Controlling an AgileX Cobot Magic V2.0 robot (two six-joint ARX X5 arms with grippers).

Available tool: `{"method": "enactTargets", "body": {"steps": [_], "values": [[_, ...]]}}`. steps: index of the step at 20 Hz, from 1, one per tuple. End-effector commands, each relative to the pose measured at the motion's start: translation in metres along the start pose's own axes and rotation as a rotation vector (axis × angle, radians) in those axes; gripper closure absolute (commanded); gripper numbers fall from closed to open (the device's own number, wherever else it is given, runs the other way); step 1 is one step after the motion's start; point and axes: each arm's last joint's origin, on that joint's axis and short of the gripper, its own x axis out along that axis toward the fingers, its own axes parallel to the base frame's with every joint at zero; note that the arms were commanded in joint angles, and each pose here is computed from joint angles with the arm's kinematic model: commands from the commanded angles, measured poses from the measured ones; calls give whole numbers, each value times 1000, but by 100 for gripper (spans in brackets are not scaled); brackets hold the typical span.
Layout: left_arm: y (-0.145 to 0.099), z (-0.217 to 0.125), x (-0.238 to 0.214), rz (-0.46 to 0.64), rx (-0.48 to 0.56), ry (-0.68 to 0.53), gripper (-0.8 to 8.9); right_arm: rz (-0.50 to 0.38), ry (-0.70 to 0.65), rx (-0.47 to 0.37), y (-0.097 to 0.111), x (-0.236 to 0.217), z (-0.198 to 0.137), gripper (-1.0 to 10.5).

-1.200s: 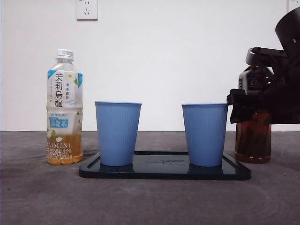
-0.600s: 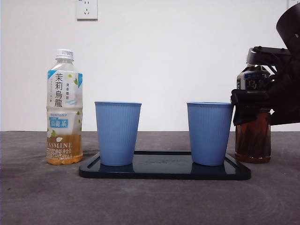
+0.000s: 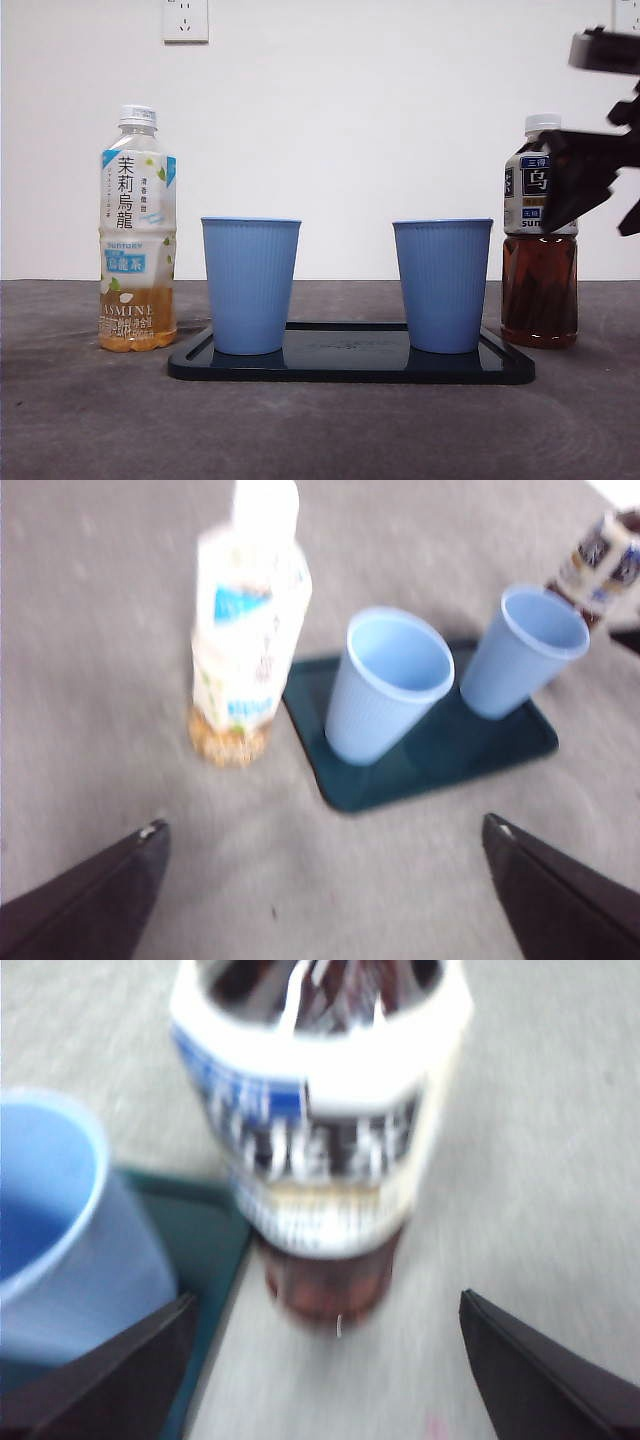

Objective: Pour the drink into the cup

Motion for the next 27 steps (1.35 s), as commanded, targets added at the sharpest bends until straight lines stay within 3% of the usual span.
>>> {"method": "enactTargets", "body": {"steps": [1,12,15,27], "values": [[1,5,3,0,28,-37,277,19,18,8,5,-16,0,527],[27,-36,88,-43,-24,-95,241,252,-91,39,34,-106,-12,527],[32,-44,112,16,-27,-52,241,299,-126,30,35,-120,-15,527],[50,-56,190,56,-8,-65,247,326,-178,28,33,-134,-17,527]]}}
